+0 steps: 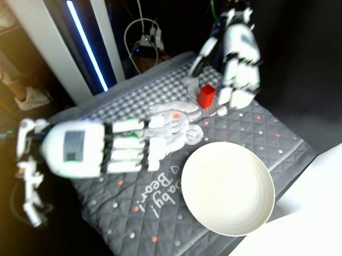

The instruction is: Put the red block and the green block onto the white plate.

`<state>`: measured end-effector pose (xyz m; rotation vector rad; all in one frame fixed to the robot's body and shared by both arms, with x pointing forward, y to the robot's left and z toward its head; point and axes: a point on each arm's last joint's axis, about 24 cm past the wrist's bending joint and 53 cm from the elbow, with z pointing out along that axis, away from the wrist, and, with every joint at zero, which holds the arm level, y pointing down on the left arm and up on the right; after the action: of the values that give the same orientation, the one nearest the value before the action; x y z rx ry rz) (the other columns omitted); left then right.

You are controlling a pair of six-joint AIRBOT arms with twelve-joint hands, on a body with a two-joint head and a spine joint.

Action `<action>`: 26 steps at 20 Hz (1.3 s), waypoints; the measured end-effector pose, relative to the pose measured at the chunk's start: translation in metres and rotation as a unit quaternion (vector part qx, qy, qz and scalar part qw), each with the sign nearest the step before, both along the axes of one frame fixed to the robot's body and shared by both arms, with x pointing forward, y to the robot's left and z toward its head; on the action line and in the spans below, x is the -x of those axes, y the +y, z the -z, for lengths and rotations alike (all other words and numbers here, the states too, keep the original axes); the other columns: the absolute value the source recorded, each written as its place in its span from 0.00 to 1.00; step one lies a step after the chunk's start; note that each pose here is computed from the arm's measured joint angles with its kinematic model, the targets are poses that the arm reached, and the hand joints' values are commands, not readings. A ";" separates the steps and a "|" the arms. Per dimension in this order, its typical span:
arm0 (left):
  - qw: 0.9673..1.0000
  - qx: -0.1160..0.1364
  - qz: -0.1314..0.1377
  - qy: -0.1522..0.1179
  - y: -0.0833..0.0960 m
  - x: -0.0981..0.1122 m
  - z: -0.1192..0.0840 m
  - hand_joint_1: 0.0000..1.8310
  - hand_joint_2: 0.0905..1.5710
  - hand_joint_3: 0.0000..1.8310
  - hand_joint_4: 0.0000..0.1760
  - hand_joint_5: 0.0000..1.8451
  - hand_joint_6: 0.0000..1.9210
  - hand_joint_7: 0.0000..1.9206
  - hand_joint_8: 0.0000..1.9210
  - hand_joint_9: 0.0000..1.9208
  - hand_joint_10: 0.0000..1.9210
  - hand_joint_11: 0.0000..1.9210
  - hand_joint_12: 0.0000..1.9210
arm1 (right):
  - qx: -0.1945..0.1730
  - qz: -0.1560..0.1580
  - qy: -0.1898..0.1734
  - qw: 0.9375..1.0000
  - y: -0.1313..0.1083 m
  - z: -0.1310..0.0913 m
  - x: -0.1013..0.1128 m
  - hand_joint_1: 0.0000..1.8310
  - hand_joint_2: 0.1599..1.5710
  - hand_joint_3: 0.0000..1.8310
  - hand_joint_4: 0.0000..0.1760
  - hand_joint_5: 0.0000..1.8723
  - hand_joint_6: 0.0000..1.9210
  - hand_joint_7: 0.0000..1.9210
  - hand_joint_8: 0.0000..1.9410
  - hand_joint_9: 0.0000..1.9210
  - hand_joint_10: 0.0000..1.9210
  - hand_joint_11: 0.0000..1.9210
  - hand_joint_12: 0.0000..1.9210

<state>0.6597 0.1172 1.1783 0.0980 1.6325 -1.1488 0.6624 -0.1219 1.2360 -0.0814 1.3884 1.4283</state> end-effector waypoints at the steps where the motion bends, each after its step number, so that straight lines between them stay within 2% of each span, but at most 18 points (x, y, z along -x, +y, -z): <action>1: 1.000 -0.006 -0.008 0.002 0.004 -0.005 0.001 0.52 0.48 0.00 0.23 0.21 0.00 0.17 0.01 0.18 0.01 0.04 0.42 | 0.006 -0.001 0.005 1.000 0.003 0.005 -0.001 0.54 0.53 0.00 0.69 0.14 0.00 0.22 0.03 0.23 0.07 0.00 0.77; 2: 1.000 -0.010 -0.012 0.003 0.007 -0.008 0.002 0.52 0.48 0.00 0.10 0.22 0.00 0.20 0.00 0.20 0.01 0.05 0.41 | 0.008 -0.002 0.006 1.000 0.005 0.007 -0.002 0.54 0.52 0.00 0.63 0.16 0.00 0.24 0.03 0.23 0.08 0.00 0.80; 4: 1.000 -0.024 -0.011 0.009 0.005 -0.008 0.008 0.52 0.48 0.00 0.08 0.24 0.00 0.24 0.00 0.23 0.01 0.07 0.42 | 0.008 -0.002 0.008 1.000 0.007 0.009 -0.003 0.53 0.53 0.00 0.55 0.19 0.00 0.25 0.00 0.24 0.13 0.05 0.81; 6: 0.999 -0.032 -0.010 0.018 0.002 -0.009 0.016 0.53 0.48 0.00 0.09 0.25 0.00 0.25 0.00 0.25 0.00 0.07 0.45 | 0.006 -0.002 0.010 1.000 0.009 0.011 -0.004 0.54 0.53 0.00 0.40 0.21 0.00 0.23 0.00 0.23 0.05 0.11 0.56; 7: 0.999 -0.035 -0.009 0.017 0.002 -0.008 0.017 0.53 0.49 0.00 0.06 0.26 0.00 0.26 0.00 0.25 0.00 0.06 0.47 | 0.005 -0.004 0.011 1.000 0.012 0.013 -0.004 0.54 0.54 0.00 0.39 0.22 0.00 0.22 0.00 0.23 0.02 0.15 0.49; 10: 0.999 -0.035 -0.010 0.017 0.001 -0.011 0.018 0.57 0.52 0.00 0.00 0.30 0.00 0.36 0.00 0.33 0.01 0.08 0.55 | 0.007 -0.002 0.014 1.000 0.012 0.015 -0.006 0.56 0.55 0.00 0.22 0.27 0.00 0.26 0.00 0.28 0.01 0.20 0.47; 12: 0.999 -0.038 -0.009 0.023 -0.001 -0.011 0.022 0.52 0.56 0.00 0.00 0.36 0.00 0.43 0.02 0.40 0.04 0.11 0.70 | 0.004 0.002 0.016 1.000 0.010 0.015 -0.009 0.57 0.56 0.00 0.05 0.30 0.00 0.33 0.01 0.37 0.03 0.26 0.50; 13: 0.999 -0.040 -0.008 0.024 -0.002 -0.011 0.023 0.49 0.60 0.00 0.00 0.42 0.01 0.46 0.02 0.42 0.06 0.11 0.74 | 0.004 0.002 0.016 1.000 0.010 0.015 -0.009 0.58 0.56 0.00 0.03 0.33 0.00 0.38 0.01 0.41 0.03 0.25 0.55; 15: 0.999 -0.040 -0.009 0.024 -0.002 -0.011 0.024 0.44 0.65 0.00 0.00 0.52 0.00 0.54 0.02 0.44 0.13 0.12 0.71 | 0.004 0.001 0.016 1.000 0.011 0.015 -0.008 0.59 0.56 0.00 0.00 0.37 0.00 0.44 0.01 0.46 0.04 0.25 0.63; 17: 0.999 -0.040 -0.011 0.024 -0.001 -0.013 0.024 0.47 0.68 0.00 0.00 0.56 0.00 0.58 0.02 0.49 0.16 0.21 0.66 | 0.004 0.002 0.016 1.000 0.010 0.015 -0.009 0.60 0.56 0.00 0.00 0.42 0.00 0.50 0.02 0.53 0.06 0.31 0.66; 18: 0.999 -0.040 -0.011 0.024 -0.001 -0.013 0.024 0.59 0.68 0.00 0.00 0.56 0.37 0.63 0.02 0.54 0.19 0.29 0.68 | 0.002 0.002 0.016 1.000 0.011 0.015 -0.009 0.61 0.57 0.00 0.00 0.44 0.00 0.54 0.02 0.56 0.07 0.34 0.66; 19: 0.999 -0.039 -0.010 0.024 -0.001 -0.013 0.024 0.67 0.67 0.00 0.00 0.58 0.34 0.58 0.42 0.56 0.25 0.35 0.71 | 0.000 0.002 0.018 1.000 0.011 0.015 -0.009 0.63 0.57 0.00 0.00 0.47 0.01 0.55 0.02 0.56 0.07 0.35 0.67; 20: 0.999 -0.037 -0.011 0.025 -0.001 -0.013 0.024 0.69 0.67 0.00 0.00 0.60 0.29 0.56 0.53 0.55 0.37 0.39 0.74 | 0.000 0.001 0.018 1.000 0.012 0.015 -0.009 0.68 0.62 0.00 0.00 0.55 0.28 0.61 0.31 0.59 0.07 0.37 0.66; 21: 0.999 -0.035 -0.012 0.026 -0.002 -0.014 0.024 0.69 0.68 0.00 0.00 0.61 0.26 0.52 0.62 0.52 0.52 0.41 0.79 | -0.001 0.000 0.019 1.000 0.013 0.016 -0.009 0.69 0.64 0.00 0.00 0.55 0.35 0.60 0.42 0.62 0.08 0.39 0.68; 22: 0.999 -0.033 -0.012 0.027 -0.002 -0.014 0.024 0.70 0.68 0.00 0.00 0.61 0.25 0.51 0.64 0.50 0.59 0.41 0.81 | -0.002 0.001 0.020 1.000 0.013 0.016 -0.009 0.69 0.65 0.00 0.00 0.55 0.37 0.59 0.47 0.62 0.08 0.38 0.70; 24: 0.999 -0.032 -0.013 0.027 -0.002 -0.015 0.024 0.69 0.67 0.00 0.00 0.61 0.30 0.54 0.57 0.51 0.52 0.42 0.75 | -0.004 0.001 0.019 1.000 0.013 0.015 -0.009 0.68 0.64 0.00 0.00 0.59 0.34 0.56 0.48 0.59 0.17 0.36 0.74; 25: 0.999 -0.031 -0.015 0.028 -0.001 -0.015 0.024 0.69 0.67 0.00 0.00 0.60 0.33 0.55 0.54 0.53 0.48 0.44 0.72 | -0.004 0.001 0.019 1.000 0.013 0.015 -0.009 0.68 0.64 0.00 0.12 0.60 0.36 0.56 0.46 0.55 0.25 0.34 0.76; 26: 0.999 -0.029 -0.016 0.028 0.000 -0.016 0.023 0.70 0.67 0.00 0.00 0.62 0.26 0.54 0.58 0.52 0.50 0.43 0.74 | -0.003 0.001 0.019 1.000 0.013 0.015 -0.009 0.68 0.63 0.00 0.20 0.61 0.36 0.58 0.42 0.55 0.29 0.34 0.75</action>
<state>0.6757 0.1170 1.1549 0.0769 1.7122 -1.0876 0.6715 -0.1087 1.2210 -0.0491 1.4141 1.4398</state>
